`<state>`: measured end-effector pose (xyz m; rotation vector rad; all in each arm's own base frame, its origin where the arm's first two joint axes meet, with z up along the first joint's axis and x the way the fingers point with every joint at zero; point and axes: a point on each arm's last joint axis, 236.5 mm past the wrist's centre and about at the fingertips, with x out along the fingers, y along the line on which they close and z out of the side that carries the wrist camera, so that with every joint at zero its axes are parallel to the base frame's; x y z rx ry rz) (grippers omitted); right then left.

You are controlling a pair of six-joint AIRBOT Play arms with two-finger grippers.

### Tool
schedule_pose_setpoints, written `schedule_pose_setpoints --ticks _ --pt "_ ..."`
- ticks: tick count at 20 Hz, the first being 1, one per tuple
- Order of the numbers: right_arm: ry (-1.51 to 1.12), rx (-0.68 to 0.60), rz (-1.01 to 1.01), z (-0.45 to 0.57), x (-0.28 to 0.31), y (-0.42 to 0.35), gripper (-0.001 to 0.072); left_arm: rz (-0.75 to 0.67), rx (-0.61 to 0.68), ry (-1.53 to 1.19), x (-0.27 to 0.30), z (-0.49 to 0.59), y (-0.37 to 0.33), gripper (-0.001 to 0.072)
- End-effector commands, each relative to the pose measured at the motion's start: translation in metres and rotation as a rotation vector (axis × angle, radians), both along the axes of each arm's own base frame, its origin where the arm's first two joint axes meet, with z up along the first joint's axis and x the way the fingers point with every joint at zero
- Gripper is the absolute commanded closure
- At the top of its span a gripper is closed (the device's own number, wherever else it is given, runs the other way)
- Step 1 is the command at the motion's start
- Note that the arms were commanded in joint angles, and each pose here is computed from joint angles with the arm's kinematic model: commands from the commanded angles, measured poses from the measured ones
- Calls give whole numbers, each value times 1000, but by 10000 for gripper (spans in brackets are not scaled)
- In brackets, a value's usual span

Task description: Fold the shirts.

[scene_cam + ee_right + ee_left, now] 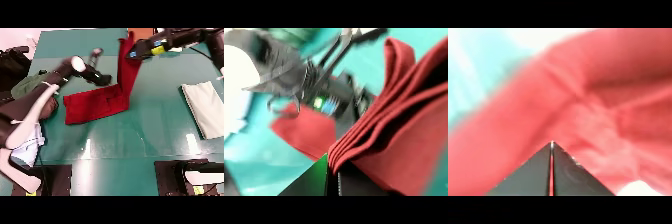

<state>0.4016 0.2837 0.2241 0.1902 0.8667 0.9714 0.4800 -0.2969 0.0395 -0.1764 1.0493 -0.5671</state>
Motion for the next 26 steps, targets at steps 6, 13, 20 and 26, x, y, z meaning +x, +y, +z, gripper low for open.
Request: schedule_pose_setpoints --ticks 6,13,20,26 --pt "-30 251 203 -41 -57 222 409 355 144 -414 -8 217 227 682" --pt "-48 -63 173 -90 -19 136 407 330 117 -473 -27 244 214 683" --pt "404 -246 -185 -226 20 -66 88 223 101 -456 -26 227 164 682" --pt "673 -84 -186 -295 9 -35 92 219 97 -437 -23 219 161 683"
